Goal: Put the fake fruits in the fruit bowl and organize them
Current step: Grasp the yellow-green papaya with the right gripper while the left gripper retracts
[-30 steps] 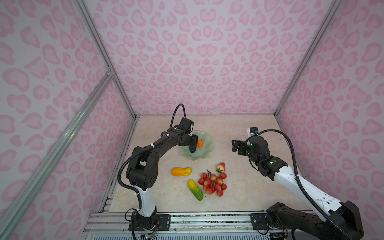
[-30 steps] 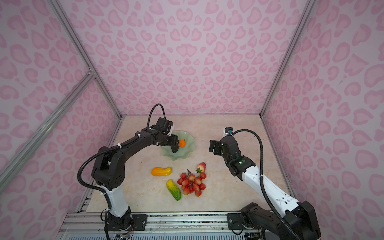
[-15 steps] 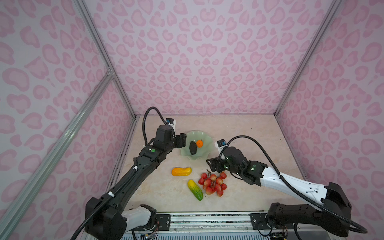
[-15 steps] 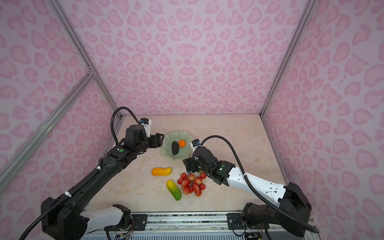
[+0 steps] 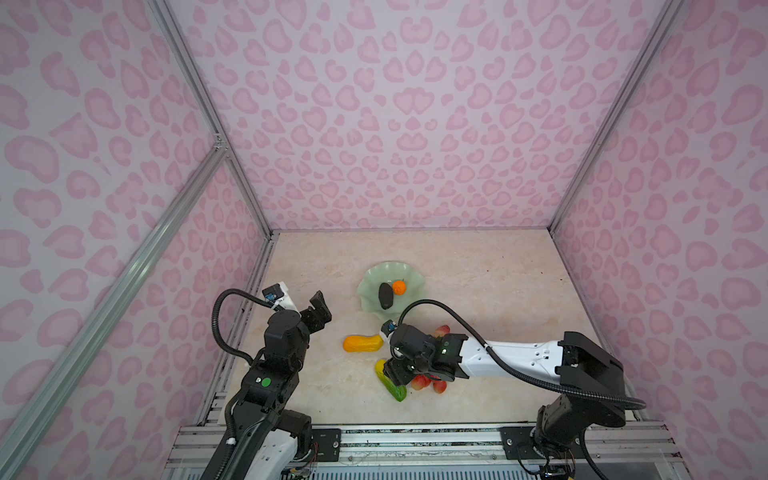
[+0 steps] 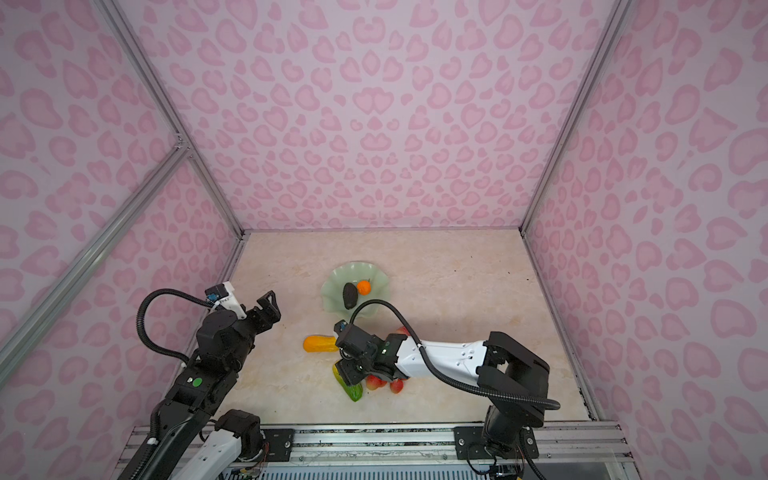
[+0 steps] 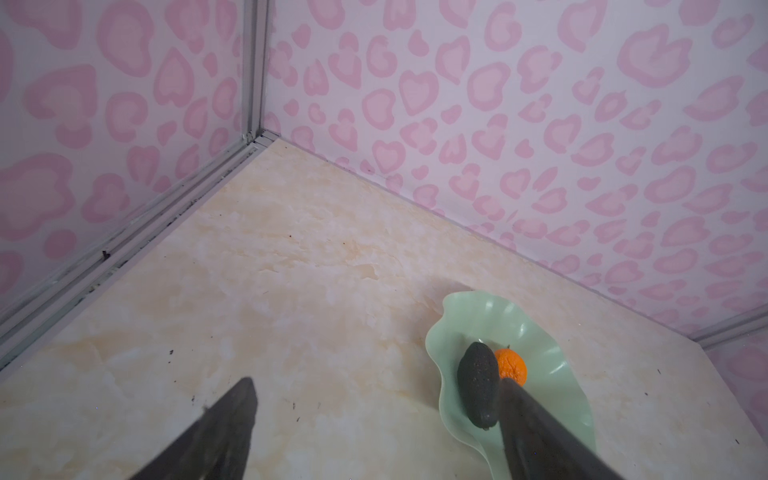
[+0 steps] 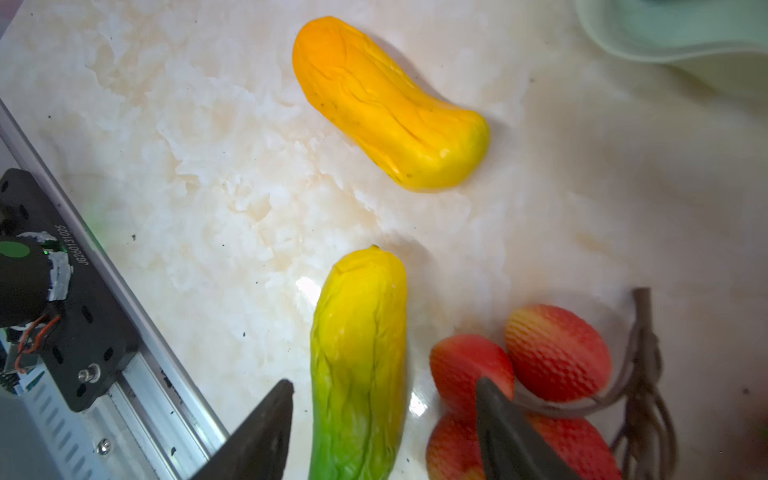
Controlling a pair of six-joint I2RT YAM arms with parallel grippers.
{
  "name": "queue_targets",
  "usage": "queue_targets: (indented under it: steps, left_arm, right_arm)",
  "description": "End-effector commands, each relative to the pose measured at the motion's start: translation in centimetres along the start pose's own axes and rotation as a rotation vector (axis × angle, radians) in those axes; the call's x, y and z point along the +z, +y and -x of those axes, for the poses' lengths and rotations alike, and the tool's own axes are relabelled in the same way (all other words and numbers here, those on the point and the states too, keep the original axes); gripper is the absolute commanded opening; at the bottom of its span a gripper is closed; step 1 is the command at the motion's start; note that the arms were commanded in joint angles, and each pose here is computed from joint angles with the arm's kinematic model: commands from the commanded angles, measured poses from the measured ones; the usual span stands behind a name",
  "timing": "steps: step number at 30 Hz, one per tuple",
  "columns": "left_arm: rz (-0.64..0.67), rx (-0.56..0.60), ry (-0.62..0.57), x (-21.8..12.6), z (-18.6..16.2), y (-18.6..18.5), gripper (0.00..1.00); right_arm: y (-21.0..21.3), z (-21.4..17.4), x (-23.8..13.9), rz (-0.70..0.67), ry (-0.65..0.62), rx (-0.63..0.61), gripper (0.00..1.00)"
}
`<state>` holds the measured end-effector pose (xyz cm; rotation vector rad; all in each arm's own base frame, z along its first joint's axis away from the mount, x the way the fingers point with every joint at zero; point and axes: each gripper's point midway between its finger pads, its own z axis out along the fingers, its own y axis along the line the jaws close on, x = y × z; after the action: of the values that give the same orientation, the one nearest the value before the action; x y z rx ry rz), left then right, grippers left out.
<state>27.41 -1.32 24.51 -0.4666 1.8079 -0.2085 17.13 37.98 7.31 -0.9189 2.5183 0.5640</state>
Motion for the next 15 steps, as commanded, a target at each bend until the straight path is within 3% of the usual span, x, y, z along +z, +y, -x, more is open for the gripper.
queue_targets:
  steps: [1,8,15]
  left_arm:
    - [0.058,-0.017,-0.033,-0.6,0.2,1.5,0.93]
    - [0.075,-0.016,-0.044,-1.2,0.0,2.3,0.94]
    - [0.08,-0.015,-0.039,-1.1,-0.3,2.5,0.94]
  right_arm:
    - [0.4,-1.5,1.6,0.012,0.089,-0.041,0.67]
    - [0.9,-2.6,4.0,0.017,0.188,-0.059,0.59]
    - [1.6,-1.1,2.6,0.034,0.151,-0.08,0.31]
